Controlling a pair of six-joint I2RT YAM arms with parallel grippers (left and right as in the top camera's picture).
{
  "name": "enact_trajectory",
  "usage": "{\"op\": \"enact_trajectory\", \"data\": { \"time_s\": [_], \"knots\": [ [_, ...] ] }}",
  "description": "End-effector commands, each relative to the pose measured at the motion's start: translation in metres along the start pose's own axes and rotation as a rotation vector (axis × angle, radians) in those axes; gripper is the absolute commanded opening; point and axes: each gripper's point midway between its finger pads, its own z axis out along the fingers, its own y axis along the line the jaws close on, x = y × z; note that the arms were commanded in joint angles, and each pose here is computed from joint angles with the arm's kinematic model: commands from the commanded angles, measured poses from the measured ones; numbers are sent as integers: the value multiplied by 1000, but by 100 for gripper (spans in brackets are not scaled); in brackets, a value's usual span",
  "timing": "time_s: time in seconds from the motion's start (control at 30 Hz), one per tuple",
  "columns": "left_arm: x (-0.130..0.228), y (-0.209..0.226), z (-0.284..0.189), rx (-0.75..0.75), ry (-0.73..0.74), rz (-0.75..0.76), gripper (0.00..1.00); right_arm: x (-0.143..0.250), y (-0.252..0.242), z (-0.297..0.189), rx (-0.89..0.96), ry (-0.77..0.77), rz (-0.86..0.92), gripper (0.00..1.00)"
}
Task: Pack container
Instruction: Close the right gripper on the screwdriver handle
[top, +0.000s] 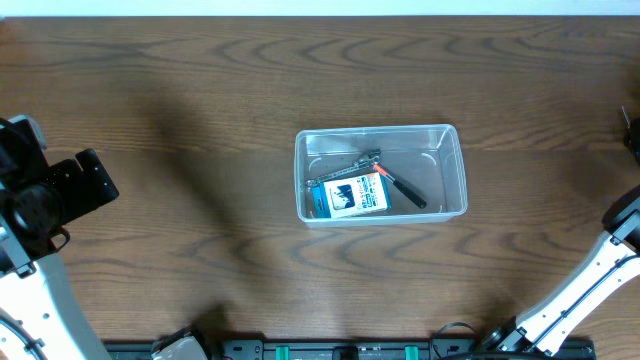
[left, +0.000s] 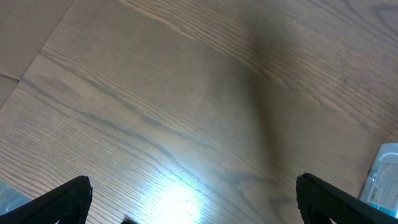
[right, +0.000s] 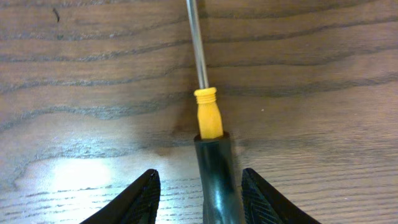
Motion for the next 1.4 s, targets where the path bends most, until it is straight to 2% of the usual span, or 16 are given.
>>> {"op": "enact_trajectory", "data": {
  "time_s": [0.0,1.37],
  "knots": [
    [-3,0,-2,4,-9,-16,98,5,0,3,-25,-1,-38,47],
    [-3,0,-2,4,-9,-16,98,16,8,10,-92,3,-17,49]
  ]
}}
